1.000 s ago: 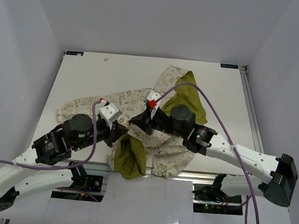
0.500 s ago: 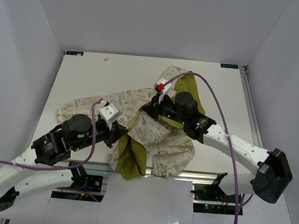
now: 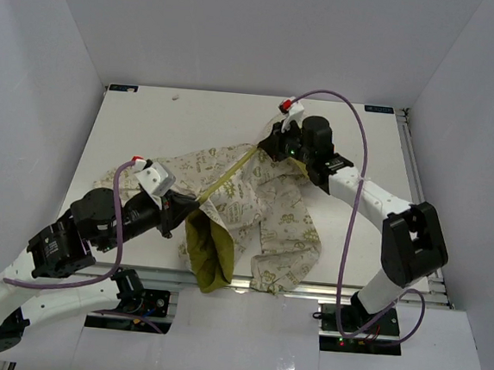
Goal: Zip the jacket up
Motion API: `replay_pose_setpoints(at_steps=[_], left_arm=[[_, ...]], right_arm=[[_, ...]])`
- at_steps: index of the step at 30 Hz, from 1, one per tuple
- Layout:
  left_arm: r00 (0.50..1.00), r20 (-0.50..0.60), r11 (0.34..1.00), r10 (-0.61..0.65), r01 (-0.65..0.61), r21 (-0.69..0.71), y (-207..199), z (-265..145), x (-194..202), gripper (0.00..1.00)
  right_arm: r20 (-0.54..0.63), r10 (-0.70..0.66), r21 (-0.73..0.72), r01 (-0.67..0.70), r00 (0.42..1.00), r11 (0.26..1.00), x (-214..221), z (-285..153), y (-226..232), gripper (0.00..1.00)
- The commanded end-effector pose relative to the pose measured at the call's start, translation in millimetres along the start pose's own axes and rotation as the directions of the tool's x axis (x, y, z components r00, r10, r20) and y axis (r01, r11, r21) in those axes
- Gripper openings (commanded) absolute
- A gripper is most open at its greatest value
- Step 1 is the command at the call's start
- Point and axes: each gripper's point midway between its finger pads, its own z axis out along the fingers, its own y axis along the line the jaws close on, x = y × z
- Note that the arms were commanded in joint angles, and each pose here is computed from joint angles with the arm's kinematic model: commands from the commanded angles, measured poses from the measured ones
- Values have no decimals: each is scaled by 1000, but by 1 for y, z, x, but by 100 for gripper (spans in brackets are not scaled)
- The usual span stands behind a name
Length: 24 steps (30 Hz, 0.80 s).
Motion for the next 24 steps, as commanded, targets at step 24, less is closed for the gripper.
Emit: replay_pose_setpoints(at_steps=[24], left_arm=[[991, -6, 880, 133, -121, -460, 81, -1, -17, 0]], right_arm=[[291, 68, 412, -189, 954, 891, -111, -39, -317, 8]])
